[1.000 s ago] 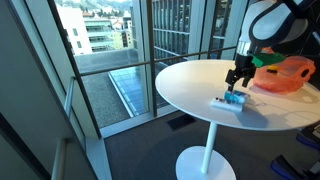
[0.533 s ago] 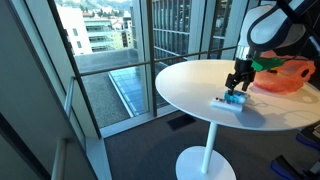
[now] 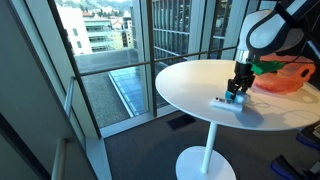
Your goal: Put the blue box in the plastic
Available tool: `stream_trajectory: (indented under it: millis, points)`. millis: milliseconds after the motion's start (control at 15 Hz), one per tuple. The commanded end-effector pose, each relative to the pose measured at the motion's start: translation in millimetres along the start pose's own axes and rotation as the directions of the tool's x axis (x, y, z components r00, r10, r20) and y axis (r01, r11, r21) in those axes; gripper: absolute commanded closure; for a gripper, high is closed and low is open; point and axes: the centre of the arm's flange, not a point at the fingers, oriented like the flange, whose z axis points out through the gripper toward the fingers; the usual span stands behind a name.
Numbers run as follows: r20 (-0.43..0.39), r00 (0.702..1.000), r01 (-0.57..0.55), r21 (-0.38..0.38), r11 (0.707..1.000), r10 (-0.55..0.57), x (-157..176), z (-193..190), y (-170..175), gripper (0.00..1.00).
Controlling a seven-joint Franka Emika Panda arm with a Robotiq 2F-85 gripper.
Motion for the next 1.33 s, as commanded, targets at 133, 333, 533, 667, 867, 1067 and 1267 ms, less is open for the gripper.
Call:
stream_trajectory:
  millis: [133, 333, 533, 667, 867, 1067, 1267]
  points:
    - [-0.035, 0.999, 0.005, -0.003, 1.0, -0.005, -10.5, -52.8, -2.5, 0.61]
    - [-0.046, 0.999, -0.019, -0.016, 1.0, 0.018, -17.8, -82.9, 0.3, 0.61]
    - [-0.063, 0.996, -0.072, -0.034, 0.997, 0.07, -25.5, -104.6, 17.6, 0.61]
    - [-0.076, 0.989, -0.129, -0.025, 0.991, 0.127, -29.1, -120.4, 38.8, 0.61]
    - [-0.1, 0.972, -0.213, -0.013, 0.977, 0.21, -35.3, -139.4, 73.1, 0.61]
    - [-0.114, 0.954, -0.279, 0.007, 0.96, 0.278, -45.5, -149.0, 107.8, 0.61]
    - [-0.114, 0.932, -0.343, 0.024, 0.939, 0.344, -57.9, -152.0, 142.7, 0.61]
